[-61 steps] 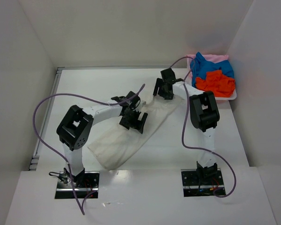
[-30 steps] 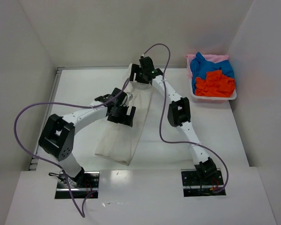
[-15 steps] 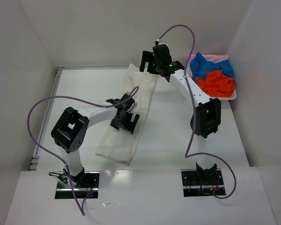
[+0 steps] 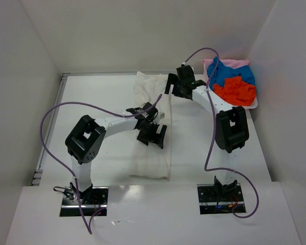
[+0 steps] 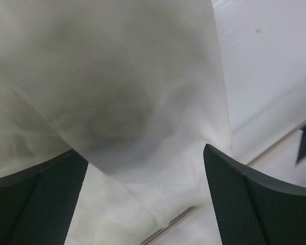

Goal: Fold and stack the t-shirts
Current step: Rotate the tshirt 90 degrees

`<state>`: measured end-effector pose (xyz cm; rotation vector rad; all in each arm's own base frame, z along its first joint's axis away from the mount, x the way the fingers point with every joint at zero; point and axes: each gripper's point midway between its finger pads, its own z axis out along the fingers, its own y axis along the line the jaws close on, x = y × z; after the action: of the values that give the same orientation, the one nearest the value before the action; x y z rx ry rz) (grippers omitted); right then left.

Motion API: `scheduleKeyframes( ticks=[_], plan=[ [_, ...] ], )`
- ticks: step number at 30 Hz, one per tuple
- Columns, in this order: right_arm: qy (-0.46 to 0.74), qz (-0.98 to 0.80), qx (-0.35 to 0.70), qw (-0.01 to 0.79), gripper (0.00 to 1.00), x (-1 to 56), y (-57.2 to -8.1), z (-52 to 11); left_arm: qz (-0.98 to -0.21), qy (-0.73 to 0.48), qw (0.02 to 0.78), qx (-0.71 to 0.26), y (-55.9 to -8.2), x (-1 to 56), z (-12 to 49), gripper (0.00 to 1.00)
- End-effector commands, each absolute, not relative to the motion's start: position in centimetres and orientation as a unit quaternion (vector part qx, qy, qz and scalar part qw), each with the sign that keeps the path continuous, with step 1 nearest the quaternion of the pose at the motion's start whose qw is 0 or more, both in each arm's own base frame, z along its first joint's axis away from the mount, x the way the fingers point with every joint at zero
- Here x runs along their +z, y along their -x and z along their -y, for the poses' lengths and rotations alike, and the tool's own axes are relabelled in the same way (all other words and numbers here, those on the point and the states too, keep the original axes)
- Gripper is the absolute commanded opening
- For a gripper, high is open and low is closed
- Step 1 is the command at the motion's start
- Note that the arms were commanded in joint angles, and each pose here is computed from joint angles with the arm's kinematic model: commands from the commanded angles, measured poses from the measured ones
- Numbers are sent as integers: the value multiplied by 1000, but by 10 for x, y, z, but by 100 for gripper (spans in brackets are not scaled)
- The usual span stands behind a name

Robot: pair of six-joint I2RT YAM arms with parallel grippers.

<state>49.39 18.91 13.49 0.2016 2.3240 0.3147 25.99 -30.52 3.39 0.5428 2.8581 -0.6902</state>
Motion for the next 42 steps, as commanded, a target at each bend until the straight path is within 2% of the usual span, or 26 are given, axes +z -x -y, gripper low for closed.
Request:
scheduleKeyframes(
  ticks=[1,6,10,14,18,21,24,30,35,42],
  plan=[
    [-83,-885,144,436,99,172,-506,-188,-936,-180,31,-300,-239,34,337,100],
    [-80,-889,156,423,99,162,-503,-193,-932,-180,38,-312,-232,47,335,100],
    [-78,-891,158,419,99,160,-497,-193,-927,-171,99,-320,-249,91,323,100],
    [-78,-890,159,420,99,163,-481,-187,-919,-145,192,-312,-296,144,289,100],
    [-78,-891,158,417,99,162,-461,-180,-900,-93,297,-306,-367,192,232,100],
    [-78,-897,164,403,99,154,-447,-179,-869,-92,350,-338,-408,219,221,100],
    [-78,-902,159,393,96,145,-435,-175,-862,-83,352,-356,-441,212,212,100],
    [-59,-893,168,413,96,155,-448,-181,-846,-68,362,-386,-491,192,226,100],
    [-52,-881,190,431,96,177,-467,-193,-857,-18,354,-375,-528,149,219,97],
    [-43,-880,197,431,96,181,-475,-200,-846,41,402,-349,-580,133,197,94]
  ],
)
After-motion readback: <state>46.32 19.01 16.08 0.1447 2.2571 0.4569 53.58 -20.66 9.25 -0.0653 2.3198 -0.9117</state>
